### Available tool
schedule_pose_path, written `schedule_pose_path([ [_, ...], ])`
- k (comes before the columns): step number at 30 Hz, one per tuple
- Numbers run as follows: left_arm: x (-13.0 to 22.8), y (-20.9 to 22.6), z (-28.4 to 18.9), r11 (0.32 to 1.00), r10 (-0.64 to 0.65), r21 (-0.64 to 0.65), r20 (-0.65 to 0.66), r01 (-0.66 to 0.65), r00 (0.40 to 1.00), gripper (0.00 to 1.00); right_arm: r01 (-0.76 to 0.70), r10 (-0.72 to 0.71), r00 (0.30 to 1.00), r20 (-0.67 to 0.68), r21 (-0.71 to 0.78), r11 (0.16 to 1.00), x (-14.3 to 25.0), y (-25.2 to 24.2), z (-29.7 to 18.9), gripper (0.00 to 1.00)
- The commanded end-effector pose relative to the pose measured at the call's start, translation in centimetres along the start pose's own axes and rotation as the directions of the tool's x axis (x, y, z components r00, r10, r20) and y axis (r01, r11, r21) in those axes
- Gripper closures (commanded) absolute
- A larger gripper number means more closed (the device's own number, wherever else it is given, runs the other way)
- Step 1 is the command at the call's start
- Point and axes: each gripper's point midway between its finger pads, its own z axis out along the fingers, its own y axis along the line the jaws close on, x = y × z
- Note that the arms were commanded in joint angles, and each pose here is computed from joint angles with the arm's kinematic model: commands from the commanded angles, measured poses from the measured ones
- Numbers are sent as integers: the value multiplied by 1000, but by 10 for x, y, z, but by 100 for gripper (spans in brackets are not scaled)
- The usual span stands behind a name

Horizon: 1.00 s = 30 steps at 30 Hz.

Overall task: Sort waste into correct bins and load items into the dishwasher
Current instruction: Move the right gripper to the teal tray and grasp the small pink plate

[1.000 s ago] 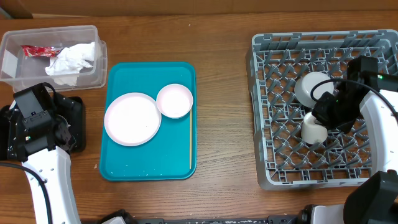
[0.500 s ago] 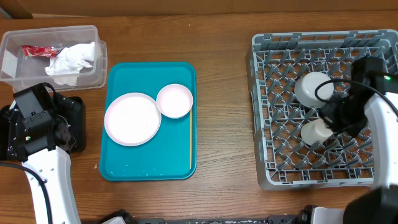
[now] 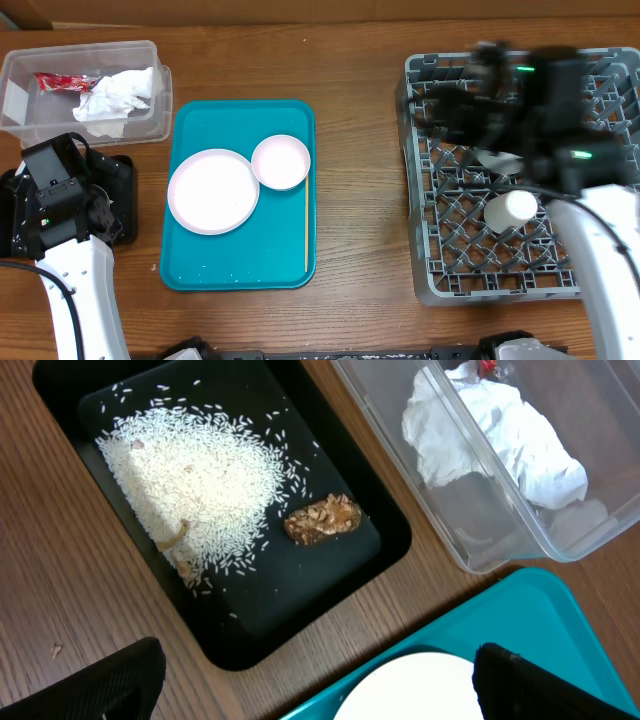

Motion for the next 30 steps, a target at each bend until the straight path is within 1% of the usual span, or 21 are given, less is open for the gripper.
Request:
schedule_pose_path([
  [1,-4,0,-2,1000,-22,2,8,22,1000,0,130,-133,990,-55,-55,990,22,48,61,20],
  [4,-4,0,-2,1000,-22,2,8,22,1000,0,233,-229,971,-71,61,970,45,51,119,17],
  [7,-4,0,-2,1000,-22,2,8,22,1000,0,329,-309,943,-127,198,923,75,35,171,16],
  [9,-4,0,-2,1000,-22,2,8,22,1000,0,412,-373,908,-189,249,877,97,22,197,15],
  [11,-4,0,-2,1000,-22,2,8,22,1000,0,502,-436,858,-273,261,824,122,8,218,15],
  [14,-4,0,-2,1000,-22,2,8,22,1000,0,590,-491,792,-362,249,768,147,-6,235,16],
  [17,-4,0,-2,1000,-22,1,9,22,1000,0,660,-536,724,-434,211,721,166,-15,241,18],
  [21,-4,0,-2,1000,-22,2,8,22,1000,0,702,-570,674,-470,169,692,177,-14,241,21],
  [24,-4,0,-2,1000,-22,2,8,22,1000,0,733,-620,620,-482,74,676,190,-2,242,23],
  [25,-4,0,-2,1000,-22,2,8,22,1000,0,752,-646,589,-485,35,659,198,3,244,23],
  [26,-4,0,-2,1000,-22,2,8,22,1000,0,768,-666,564,-489,13,640,202,6,245,23],
  [30,-4,0,-2,1000,-22,2,8,22,1000,0,798,-692,504,-517,-27,602,218,0,253,23],
])
